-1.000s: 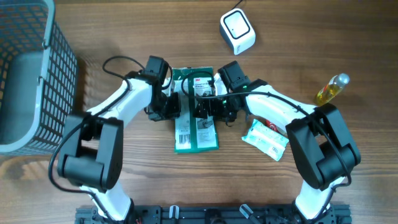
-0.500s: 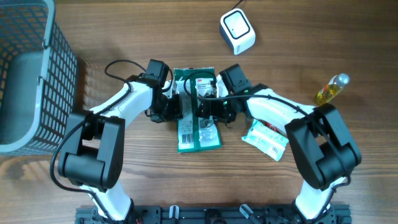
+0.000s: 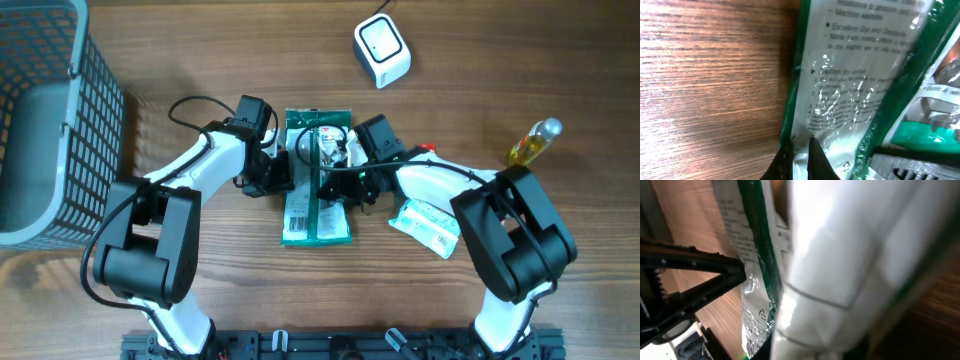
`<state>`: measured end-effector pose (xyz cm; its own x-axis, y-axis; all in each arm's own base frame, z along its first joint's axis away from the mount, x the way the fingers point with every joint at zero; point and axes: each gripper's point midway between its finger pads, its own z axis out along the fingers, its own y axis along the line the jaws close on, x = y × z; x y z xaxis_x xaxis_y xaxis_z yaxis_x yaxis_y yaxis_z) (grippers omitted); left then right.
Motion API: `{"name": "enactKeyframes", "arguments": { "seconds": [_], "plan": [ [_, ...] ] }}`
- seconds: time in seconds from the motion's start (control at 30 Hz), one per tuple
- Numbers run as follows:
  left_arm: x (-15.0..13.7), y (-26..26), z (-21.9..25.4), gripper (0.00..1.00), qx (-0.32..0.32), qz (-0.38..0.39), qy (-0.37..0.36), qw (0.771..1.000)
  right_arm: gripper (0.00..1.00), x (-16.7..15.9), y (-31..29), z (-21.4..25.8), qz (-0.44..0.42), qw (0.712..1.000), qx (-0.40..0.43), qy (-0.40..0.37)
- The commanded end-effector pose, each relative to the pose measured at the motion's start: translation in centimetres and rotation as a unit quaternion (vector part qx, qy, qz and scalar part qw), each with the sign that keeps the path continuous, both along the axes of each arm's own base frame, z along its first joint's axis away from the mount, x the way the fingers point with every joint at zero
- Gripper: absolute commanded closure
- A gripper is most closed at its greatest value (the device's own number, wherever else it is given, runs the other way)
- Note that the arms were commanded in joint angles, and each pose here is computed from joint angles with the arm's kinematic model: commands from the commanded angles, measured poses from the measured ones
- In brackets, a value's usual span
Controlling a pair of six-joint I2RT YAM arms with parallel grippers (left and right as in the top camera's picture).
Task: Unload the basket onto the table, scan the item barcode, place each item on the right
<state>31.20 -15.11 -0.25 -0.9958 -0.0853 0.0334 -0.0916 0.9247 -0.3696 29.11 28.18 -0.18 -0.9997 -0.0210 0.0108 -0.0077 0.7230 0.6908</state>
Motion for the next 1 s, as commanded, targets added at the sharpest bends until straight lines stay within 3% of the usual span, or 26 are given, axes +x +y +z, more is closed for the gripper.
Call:
{"name": "enactKeyframes", "arguments": {
  "seconds": [0.0,0.13,0.37,0.47,0.53,0.6,0.63,0.67,0.7,0.97],
  "plan": [
    [-1.0,1.3,-2.4,0.96,0.041,0.003,0.017,0.999,0.95,-1.1,-0.8,-2.2,-0.001,0.999,-0.028,0.018],
    [-0.2,1.4,-1.6,0.96,0.037,0.009,0.007,0.999,0.96,-1.0,-0.8,-2.2,-0.001,0.999,-0.028,0.016],
    [5.3,6.1,5.7,0.92,0.023,0.089,-0.091,0.992,0.96,-0.9,-0.8,-2.2,0.001,0.999,-0.030,0.012],
    [6.3,11.1,6.0,0.89,0.086,0.140,-0.112,0.980,0.96,-0.9,-0.8,-2.2,0.006,1.000,-0.030,0.007],
    [6.1,13.6,5.7,0.82,0.126,0.162,-0.108,0.973,0.96,-0.9,-0.8,-2.2,0.007,1.000,-0.030,0.007],
    [6.0,14.6,5.6,0.78,0.134,0.173,-0.104,0.970,0.96,-0.8,-0.7,-2.2,0.007,1.000,-0.028,0.004],
    [6.0,14.7,5.6,0.67,0.134,0.175,-0.103,0.970,0.96,-0.8,-0.7,-2.2,0.007,1.000,-0.028,0.003],
    [5.9,14.7,5.6,0.47,0.134,0.174,-0.102,0.970,0.96,-0.8,-0.7,-2.2,0.007,1.000,-0.028,0.003],
    [5.8,14.7,5.6,0.01,0.134,0.174,-0.099,0.971,0.96,-0.8,-0.7,-2.2,0.007,1.000,-0.028,0.003],
    [5.8,14.6,5.6,0.00,0.134,0.173,-0.100,0.971,0.96,-0.8,-0.7,-2.2,0.007,1.000,-0.028,0.003]
  ]
}}
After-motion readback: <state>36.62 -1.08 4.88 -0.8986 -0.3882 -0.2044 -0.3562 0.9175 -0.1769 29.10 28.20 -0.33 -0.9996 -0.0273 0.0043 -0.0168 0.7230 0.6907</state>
